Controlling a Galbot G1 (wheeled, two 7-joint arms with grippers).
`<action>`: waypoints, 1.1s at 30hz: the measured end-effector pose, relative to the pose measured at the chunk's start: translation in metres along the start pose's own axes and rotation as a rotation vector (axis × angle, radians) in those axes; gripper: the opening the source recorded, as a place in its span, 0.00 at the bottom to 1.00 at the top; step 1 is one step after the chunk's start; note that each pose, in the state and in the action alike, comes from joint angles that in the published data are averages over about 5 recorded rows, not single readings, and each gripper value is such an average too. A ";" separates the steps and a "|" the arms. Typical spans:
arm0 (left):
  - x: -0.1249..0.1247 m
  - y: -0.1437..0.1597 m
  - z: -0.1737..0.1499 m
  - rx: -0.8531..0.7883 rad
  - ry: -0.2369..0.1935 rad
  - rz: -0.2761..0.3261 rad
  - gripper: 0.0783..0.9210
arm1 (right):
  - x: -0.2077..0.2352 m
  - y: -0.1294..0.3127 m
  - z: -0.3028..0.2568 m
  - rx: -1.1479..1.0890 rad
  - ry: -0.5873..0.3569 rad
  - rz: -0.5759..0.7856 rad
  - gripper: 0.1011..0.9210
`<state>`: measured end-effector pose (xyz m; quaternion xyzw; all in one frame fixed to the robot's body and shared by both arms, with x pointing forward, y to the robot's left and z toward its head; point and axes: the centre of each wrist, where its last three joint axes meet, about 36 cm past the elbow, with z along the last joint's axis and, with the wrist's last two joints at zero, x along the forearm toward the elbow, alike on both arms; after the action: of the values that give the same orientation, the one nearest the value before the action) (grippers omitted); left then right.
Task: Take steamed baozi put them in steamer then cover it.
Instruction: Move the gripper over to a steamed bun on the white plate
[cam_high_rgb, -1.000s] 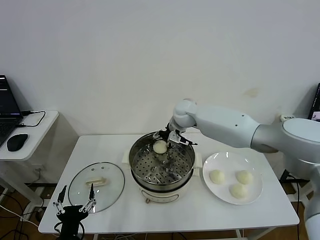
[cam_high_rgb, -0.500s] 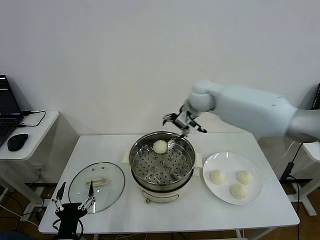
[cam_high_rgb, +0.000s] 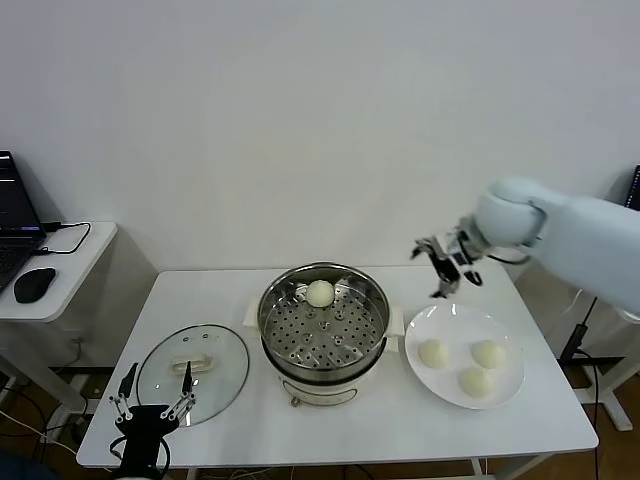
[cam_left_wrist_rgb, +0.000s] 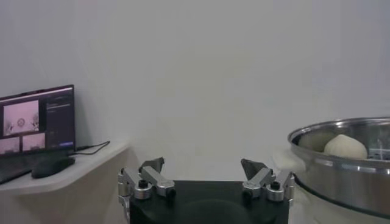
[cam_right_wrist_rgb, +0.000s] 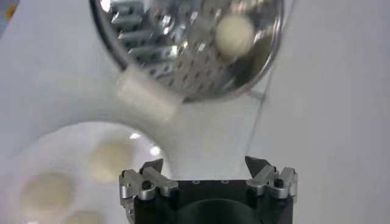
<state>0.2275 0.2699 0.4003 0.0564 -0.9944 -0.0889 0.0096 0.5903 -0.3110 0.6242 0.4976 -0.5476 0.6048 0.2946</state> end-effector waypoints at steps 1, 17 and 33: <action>-0.001 0.001 0.000 -0.001 0.000 0.000 0.88 | -0.004 0.005 0.004 -0.015 0.000 -0.009 0.88; 0.003 0.004 0.008 -0.010 0.030 -0.016 0.88 | -0.086 0.065 0.040 -0.133 0.025 -0.120 0.88; 0.005 0.008 0.009 -0.014 0.034 -0.033 0.88 | -0.148 0.062 0.034 -0.149 0.033 -0.133 0.88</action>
<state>0.2217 0.2791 0.3927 0.0742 -0.9924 -0.0952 0.0255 0.5934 -0.3299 0.4608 0.4994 -0.5522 0.5495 0.3792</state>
